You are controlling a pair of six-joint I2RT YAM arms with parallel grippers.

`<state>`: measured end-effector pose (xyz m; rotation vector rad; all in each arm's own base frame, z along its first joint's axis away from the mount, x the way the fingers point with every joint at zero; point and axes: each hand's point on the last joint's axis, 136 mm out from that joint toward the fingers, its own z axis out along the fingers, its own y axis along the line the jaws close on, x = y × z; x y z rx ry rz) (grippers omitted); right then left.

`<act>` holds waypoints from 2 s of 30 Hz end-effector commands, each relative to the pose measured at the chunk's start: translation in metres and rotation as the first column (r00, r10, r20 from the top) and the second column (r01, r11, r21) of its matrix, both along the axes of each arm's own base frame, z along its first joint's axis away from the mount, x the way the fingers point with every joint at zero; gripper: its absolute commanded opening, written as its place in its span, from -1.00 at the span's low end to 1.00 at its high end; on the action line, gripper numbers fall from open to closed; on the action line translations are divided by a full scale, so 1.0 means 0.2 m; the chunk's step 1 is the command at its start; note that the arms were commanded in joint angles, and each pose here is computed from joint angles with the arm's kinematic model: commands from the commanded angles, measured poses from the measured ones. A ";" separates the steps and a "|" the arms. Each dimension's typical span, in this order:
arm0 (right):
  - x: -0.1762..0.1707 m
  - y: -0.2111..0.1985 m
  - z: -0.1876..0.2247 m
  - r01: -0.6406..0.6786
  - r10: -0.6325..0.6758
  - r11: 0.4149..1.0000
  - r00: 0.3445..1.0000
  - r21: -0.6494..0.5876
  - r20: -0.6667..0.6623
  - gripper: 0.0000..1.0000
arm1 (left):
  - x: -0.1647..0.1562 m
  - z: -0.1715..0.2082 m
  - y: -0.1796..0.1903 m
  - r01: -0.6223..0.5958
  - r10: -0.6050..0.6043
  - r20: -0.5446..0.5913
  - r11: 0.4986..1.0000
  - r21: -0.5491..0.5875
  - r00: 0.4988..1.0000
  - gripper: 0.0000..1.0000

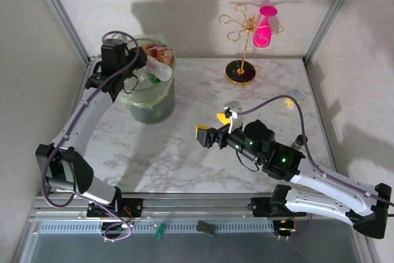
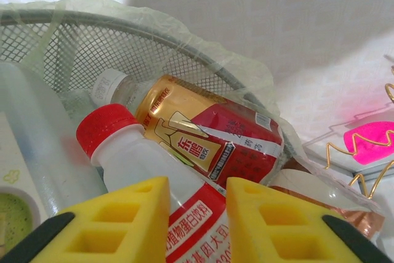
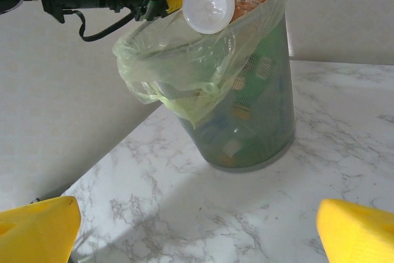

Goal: Put the plastic bottles in the bin

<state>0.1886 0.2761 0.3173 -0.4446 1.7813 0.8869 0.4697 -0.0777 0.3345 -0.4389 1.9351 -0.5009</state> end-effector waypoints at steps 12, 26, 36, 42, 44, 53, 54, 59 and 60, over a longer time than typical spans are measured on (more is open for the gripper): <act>0.06 -0.13 0.14 0.139 -0.140 0.990 0.990 0.032 0.031 0.97 | -0.34 0.18 -0.63 0.414 -0.418 0.077 0.908 0.060 0.905 -0.53; 0.06 -0.21 0.17 0.189 -0.191 0.981 0.981 0.048 0.027 0.97 | -0.26 0.01 -0.59 0.372 -0.373 -0.002 0.924 0.084 0.928 -0.53; 0.06 -0.21 0.16 0.189 -0.190 0.981 0.981 0.047 0.031 0.97 | -0.47 0.43 -0.70 0.543 -0.536 0.271 0.838 0.055 0.799 -0.17; 0.07 -0.20 0.14 0.190 -0.191 0.981 0.981 0.039 0.035 0.97 | -0.45 0.57 -0.55 0.455 -0.433 0.376 0.890 0.036 0.819 -0.10; 0.08 -0.19 0.13 0.191 -0.192 0.981 0.981 0.036 0.033 0.97 | -0.36 0.55 -0.46 0.408 -0.374 0.365 0.913 -0.018 0.853 -0.20; 0.08 -0.19 0.08 0.198 -0.198 0.980 0.980 0.021 0.017 0.97 | -0.03 0.18 -0.29 0.250 -0.240 0.152 0.967 -0.049 0.959 -0.45; 0.08 -0.20 0.07 0.201 -0.202 0.979 0.979 0.021 0.016 0.97 | -0.02 0.13 -0.29 0.245 -0.238 0.131 0.968 -0.047 0.962 -0.45; 0.08 -0.21 0.07 0.207 -0.208 0.978 0.978 0.020 0.018 0.97 | -0.02 -0.08 -0.25 0.201 -0.198 0.064 0.978 -0.047 0.978 -0.47; 0.08 -0.21 0.07 0.207 -0.207 0.978 0.978 0.022 0.019 0.97 | -0.03 -0.09 -0.24 0.200 -0.197 0.062 0.979 -0.047 0.978 -0.47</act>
